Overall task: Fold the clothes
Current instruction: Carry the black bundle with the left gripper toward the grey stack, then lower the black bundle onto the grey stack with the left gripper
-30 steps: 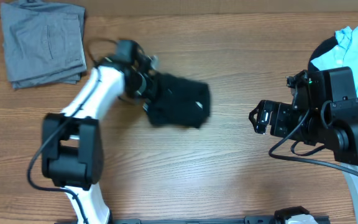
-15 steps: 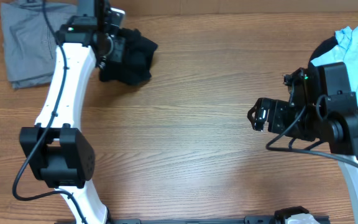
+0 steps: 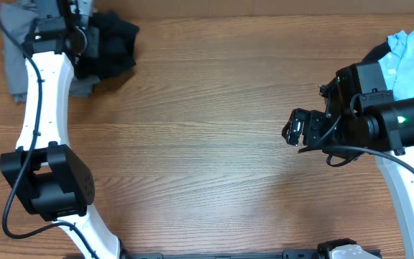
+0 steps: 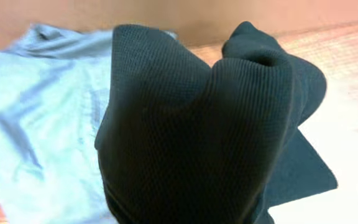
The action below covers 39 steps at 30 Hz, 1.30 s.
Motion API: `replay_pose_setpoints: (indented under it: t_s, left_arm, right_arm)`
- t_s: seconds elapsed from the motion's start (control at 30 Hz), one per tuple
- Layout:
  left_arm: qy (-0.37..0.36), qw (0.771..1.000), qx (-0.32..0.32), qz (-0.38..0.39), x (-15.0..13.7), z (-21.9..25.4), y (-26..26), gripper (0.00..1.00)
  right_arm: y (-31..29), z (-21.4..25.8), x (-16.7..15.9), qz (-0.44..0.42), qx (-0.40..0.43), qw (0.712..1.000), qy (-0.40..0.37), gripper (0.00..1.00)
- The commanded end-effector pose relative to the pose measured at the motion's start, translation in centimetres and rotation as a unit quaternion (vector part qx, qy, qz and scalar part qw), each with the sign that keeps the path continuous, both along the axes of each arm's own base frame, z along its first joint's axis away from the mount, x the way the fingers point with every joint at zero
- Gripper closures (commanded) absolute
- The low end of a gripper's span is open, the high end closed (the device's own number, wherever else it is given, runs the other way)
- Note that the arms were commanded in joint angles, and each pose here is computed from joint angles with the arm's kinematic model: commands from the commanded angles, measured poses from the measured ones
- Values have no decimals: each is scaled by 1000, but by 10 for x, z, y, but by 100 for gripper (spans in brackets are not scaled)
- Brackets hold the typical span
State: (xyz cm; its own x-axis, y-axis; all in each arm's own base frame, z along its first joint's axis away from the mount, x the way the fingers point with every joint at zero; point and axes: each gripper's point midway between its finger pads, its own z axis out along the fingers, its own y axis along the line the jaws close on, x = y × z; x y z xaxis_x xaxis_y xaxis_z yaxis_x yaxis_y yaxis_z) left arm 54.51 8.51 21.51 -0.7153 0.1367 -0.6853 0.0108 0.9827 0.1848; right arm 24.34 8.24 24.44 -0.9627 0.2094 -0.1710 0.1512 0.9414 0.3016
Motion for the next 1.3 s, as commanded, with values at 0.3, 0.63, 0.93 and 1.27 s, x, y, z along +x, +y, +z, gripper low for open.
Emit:
replay_pose_setpoints:
  t_s: [0.3, 0.63, 0.93, 1.27]
  left_arm:
    - [-70, 997, 25, 27, 13, 32, 63, 96]
    - [-90, 988, 77, 98, 38, 0, 116, 96]
    - [-89, 974, 107, 178, 29, -13, 169, 96]
    - [-116, 973, 91, 175, 27, -8, 194, 84]
  right_arm:
    - [-1, 6, -3, -21, 5, 1000, 4, 0]
    - [-2, 5, -7, -22, 4, 1000, 13, 0]
    - [-2, 5, -7, -23, 4, 1000, 13, 0]
    - [-2, 5, -8, -23, 3, 1000, 16, 0]
